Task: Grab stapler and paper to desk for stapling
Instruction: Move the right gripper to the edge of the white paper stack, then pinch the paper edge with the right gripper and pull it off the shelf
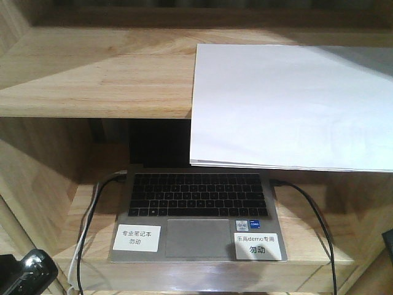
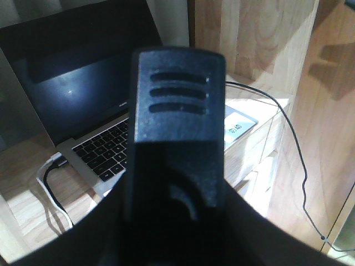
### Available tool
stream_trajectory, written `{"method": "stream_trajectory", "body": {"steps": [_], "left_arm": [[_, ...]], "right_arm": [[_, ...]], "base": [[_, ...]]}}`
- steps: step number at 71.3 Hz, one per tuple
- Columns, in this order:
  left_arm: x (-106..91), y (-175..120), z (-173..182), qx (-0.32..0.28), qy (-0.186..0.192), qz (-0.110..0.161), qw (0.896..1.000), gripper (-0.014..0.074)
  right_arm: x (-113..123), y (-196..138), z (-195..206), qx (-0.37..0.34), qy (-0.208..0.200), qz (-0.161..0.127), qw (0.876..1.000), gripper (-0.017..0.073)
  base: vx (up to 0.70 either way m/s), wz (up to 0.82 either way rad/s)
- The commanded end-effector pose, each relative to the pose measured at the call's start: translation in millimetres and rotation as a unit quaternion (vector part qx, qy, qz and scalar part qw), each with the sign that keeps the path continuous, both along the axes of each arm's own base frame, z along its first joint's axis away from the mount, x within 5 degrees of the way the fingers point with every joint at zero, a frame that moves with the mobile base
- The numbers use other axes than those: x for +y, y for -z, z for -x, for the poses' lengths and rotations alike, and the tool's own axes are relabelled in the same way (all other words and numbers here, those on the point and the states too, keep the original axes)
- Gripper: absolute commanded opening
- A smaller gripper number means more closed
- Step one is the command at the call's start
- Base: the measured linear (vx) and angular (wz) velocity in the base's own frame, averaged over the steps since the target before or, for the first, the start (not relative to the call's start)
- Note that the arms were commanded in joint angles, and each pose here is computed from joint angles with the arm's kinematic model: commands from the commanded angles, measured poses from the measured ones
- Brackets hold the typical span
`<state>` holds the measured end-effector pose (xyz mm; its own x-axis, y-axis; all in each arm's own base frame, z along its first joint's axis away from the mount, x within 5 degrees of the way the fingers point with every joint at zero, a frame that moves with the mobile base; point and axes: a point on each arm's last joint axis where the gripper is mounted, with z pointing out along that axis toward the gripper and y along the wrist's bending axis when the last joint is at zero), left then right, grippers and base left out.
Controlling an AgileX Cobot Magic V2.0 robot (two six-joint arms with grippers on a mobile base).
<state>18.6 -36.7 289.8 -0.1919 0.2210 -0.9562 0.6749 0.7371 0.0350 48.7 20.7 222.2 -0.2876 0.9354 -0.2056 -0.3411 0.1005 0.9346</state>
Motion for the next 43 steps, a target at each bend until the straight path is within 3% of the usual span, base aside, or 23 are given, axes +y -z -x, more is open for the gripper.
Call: {"method": "stream_trajectory", "body": {"steps": [1, 21, 43], "left_arm": [[-0.1, -18, -2, -0.034, -0.012, 0.049, 0.998, -0.0006], [-0.1, -18, -2, -0.034, -0.012, 0.049, 0.998, -0.0006], [-0.1, -18, -2, -0.034, -0.012, 0.049, 0.998, -0.0006]], "right_arm": [[3, -14, 7, -0.076, -0.022, -0.007, 0.997, 0.0603], [3, -20, 9, -0.105, -0.026, -0.01, 0.994, 0.0594], [13, -41, -11, -0.098, -0.042, 0.006, 0.994, 0.0594]], "base": [[0.0, 0.0], [0.0, 0.0], [0.0, 0.0]]}}
